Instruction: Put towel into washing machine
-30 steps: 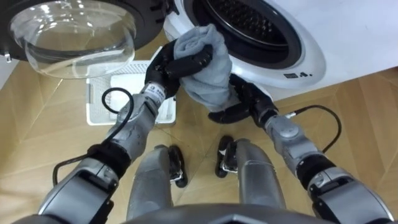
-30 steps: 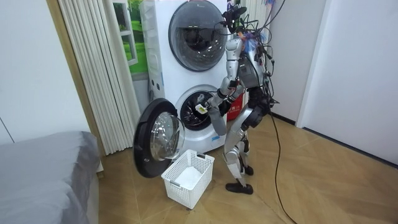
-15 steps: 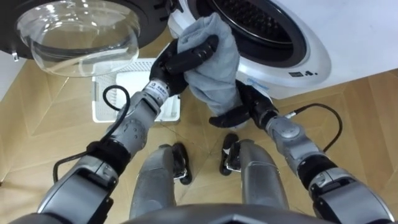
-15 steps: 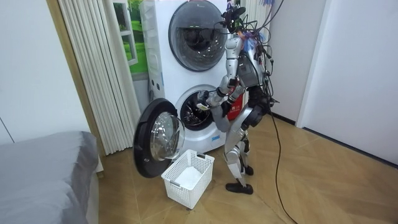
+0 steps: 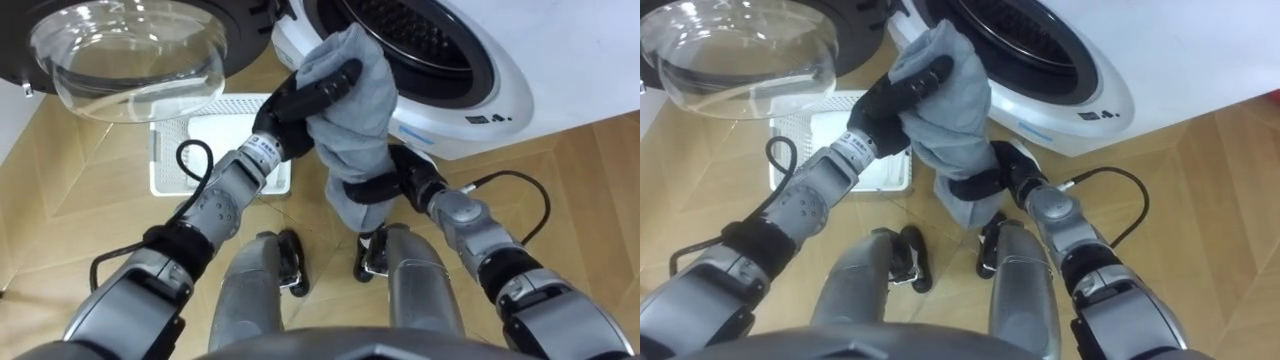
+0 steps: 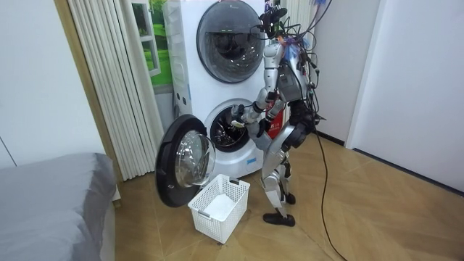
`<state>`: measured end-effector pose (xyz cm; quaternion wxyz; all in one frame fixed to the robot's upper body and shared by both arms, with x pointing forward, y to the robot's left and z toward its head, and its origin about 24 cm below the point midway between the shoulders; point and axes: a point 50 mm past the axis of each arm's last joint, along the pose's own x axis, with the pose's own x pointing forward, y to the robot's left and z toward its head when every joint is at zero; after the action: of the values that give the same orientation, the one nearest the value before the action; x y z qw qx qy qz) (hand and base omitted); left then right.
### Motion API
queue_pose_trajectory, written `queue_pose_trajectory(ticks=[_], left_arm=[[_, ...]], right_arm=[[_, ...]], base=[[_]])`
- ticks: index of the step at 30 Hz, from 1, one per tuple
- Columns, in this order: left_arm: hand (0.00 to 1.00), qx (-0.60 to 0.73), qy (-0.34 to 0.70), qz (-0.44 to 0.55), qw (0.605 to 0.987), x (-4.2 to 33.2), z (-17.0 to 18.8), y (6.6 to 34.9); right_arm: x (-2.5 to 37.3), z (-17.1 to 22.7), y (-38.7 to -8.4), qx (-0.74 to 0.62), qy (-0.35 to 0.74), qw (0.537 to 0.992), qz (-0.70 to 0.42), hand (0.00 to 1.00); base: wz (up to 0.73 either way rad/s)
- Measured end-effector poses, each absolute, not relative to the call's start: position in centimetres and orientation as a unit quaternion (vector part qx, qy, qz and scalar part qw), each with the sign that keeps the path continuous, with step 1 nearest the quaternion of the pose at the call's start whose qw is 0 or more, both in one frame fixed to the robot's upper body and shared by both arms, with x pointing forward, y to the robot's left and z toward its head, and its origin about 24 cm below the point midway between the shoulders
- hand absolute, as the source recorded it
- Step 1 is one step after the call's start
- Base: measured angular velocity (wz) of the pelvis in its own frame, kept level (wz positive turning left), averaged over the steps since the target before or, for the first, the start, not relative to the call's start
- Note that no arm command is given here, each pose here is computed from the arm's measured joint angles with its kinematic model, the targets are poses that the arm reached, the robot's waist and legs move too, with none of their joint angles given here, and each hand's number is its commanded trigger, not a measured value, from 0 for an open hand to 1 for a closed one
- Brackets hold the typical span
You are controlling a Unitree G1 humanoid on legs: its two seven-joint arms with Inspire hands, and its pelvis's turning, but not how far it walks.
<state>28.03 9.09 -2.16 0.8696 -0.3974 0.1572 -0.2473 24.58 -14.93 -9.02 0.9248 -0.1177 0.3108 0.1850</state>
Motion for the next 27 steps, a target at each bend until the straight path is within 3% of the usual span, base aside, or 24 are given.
queue_pose_trajectory(ticks=[5,6,7,14,21,27], left_arm=[[0.98,-0.404,0.158,-0.245,0.867,28.1,-2.2,9.1],[0.56,-0.405,0.159,-0.245,0.867,28.1,-2.2,9.1],[0.00,-0.406,0.161,-0.244,0.866,28.1,-2.2,9.2],[0.00,-0.412,0.163,-0.235,0.865,28.1,-2.3,9.6],[0.00,-0.417,0.185,-0.159,0.875,27.4,-3.9,11.7],[0.00,-0.327,0.231,-0.102,0.911,26.1,-6.2,14.2]], right_arm=[[24.6,-9.0,-15.0,-0.118,0.311,0.925,0.185,1.00],[24.5,-9.0,-15.0,-0.117,0.312,0.925,0.185,1.00],[24.5,-9.1,-15.0,-0.117,0.314,0.924,0.185,1.00],[24.1,-9.5,-15.3,-0.127,0.323,0.922,0.173,1.00],[22.9,-10.8,-16.7,-0.139,0.365,0.912,0.126,1.00],[21.8,-11.6,-18.1,-0.131,0.391,0.907,0.086,1.00]], base=[[0.00],[0.00],[0.00],[0.00],[0.00],[0.00]])
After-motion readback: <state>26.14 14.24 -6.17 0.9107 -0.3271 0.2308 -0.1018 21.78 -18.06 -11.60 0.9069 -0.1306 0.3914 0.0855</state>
